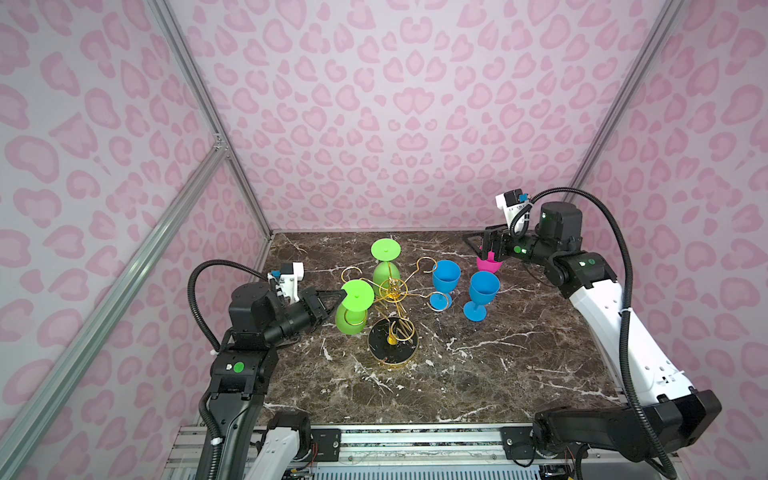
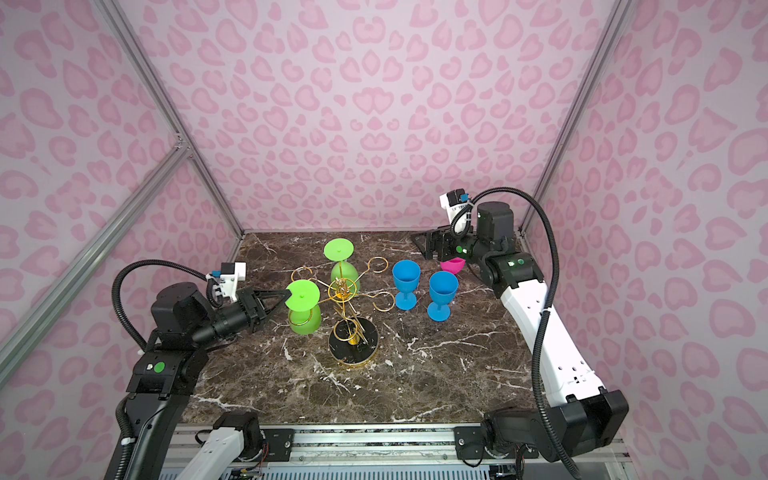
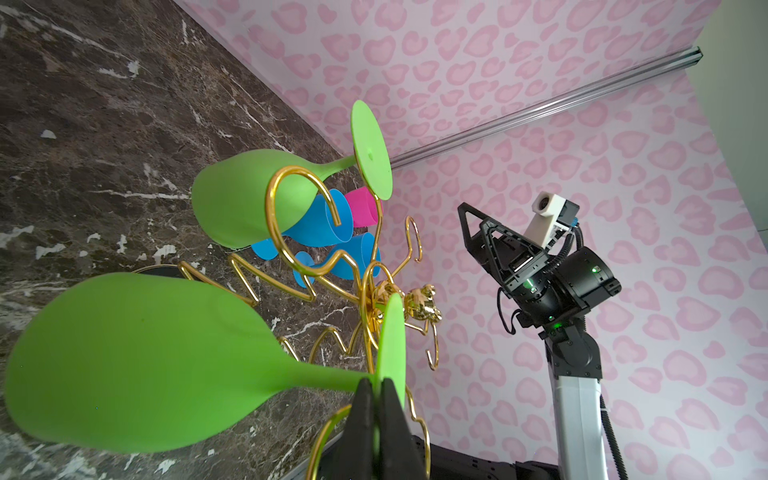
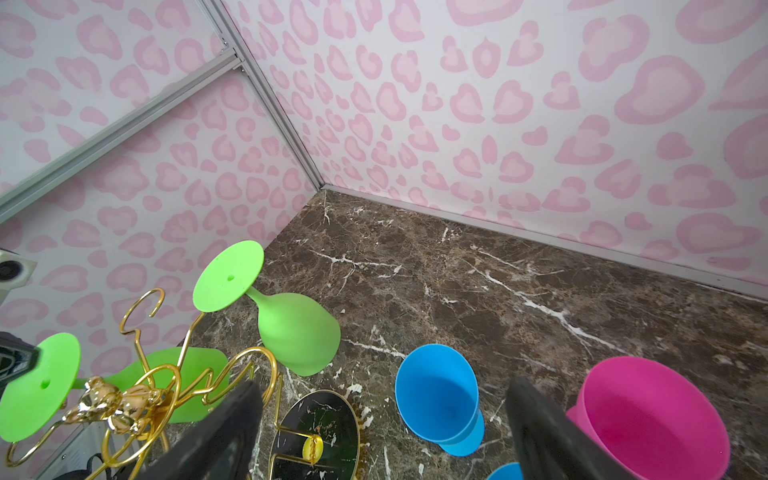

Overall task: Take the wine glass off the wine glass rack
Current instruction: 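Pull the lime-green glass off its rack hook toward the left arm, then raise the lime-green glass upside down with the left gripper while the right gripper approaches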

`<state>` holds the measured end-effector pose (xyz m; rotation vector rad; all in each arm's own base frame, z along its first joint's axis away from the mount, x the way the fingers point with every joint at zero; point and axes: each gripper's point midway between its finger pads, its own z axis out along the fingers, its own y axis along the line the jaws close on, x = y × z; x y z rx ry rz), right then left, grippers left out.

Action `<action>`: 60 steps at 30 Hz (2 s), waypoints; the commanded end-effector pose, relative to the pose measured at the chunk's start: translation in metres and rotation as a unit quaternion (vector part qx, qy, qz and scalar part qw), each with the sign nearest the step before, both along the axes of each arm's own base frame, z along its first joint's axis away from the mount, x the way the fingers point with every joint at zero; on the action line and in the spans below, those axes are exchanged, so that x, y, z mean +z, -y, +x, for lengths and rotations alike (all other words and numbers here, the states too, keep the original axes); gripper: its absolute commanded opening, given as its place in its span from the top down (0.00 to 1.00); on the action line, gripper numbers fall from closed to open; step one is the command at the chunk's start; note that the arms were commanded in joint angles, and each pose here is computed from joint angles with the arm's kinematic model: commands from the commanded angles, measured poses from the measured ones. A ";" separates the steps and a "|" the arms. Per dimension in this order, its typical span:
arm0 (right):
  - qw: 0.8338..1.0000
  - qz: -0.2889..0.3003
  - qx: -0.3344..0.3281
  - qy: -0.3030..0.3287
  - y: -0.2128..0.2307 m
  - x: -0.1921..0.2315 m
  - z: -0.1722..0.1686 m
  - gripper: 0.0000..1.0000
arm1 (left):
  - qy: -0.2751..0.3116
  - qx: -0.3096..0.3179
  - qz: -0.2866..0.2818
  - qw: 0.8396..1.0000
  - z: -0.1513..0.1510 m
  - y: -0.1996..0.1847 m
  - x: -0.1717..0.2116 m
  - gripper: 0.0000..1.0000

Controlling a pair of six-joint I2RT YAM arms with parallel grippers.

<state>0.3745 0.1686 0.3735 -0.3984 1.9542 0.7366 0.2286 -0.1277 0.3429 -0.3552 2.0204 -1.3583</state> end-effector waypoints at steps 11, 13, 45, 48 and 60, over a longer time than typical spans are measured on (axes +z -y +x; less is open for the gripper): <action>1.000 -0.003 -0.003 0.012 0.002 0.007 -0.002 0.07 | 0.016 0.014 0.021 1.000 -0.013 -0.012 0.003 0.96; 1.000 -0.003 -0.003 0.013 0.003 0.007 -0.003 0.07 | 0.016 0.013 0.025 0.999 -0.016 -0.013 0.002 0.96; 0.999 0.008 0.000 0.049 0.004 0.040 -0.012 0.06 | 0.189 0.057 0.079 0.977 -0.095 -0.023 0.150 0.96; 0.999 0.012 0.000 0.052 0.004 0.043 -0.012 0.06 | 0.212 0.059 0.075 0.973 -0.100 -0.023 0.167 0.96; 0.988 0.032 0.058 0.141 -0.012 0.086 -0.034 0.06 | 0.282 -0.010 -0.051 0.958 -0.073 -0.005 0.226 0.96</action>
